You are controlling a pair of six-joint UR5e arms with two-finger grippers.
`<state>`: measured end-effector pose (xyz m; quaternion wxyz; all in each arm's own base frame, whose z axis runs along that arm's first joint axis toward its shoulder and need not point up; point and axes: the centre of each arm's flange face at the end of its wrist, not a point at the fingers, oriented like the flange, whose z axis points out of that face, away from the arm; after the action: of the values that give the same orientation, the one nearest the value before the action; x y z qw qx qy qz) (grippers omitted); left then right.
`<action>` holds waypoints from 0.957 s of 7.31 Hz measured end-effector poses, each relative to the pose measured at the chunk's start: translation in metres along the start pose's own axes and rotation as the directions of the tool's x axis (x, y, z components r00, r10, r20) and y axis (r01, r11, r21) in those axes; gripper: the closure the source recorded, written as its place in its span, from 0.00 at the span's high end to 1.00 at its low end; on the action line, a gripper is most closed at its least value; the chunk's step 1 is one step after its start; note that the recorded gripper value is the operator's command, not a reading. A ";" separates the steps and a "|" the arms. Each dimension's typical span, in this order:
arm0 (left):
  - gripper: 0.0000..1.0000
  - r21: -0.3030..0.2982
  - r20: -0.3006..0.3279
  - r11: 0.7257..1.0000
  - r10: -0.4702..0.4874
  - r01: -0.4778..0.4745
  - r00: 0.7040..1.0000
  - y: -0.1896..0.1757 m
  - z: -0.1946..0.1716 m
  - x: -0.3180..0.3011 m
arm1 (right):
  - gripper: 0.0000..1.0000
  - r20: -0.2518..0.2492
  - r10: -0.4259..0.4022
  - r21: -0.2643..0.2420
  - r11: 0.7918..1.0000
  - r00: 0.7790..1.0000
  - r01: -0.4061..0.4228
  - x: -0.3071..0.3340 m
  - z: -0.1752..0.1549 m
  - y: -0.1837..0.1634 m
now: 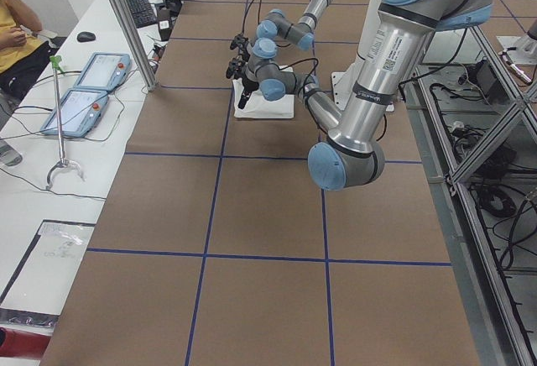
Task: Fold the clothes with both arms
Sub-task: 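Hold the folded edge down at the far side with both grippers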
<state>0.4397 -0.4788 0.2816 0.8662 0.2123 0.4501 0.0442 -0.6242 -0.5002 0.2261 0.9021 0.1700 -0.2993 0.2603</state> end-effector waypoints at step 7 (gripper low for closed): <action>1.00 -0.003 0.005 1.000 -0.005 0.005 1.000 0.001 0.003 -0.002 | 0.00 -0.035 -0.036 -0.027 0.999 0.999 0.035 0.010 0.006 0.004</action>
<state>0.4408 -0.4792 0.2847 0.8677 0.2098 0.4486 0.0422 -0.6223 -0.4953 0.2374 0.9139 0.1588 -0.2834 0.2435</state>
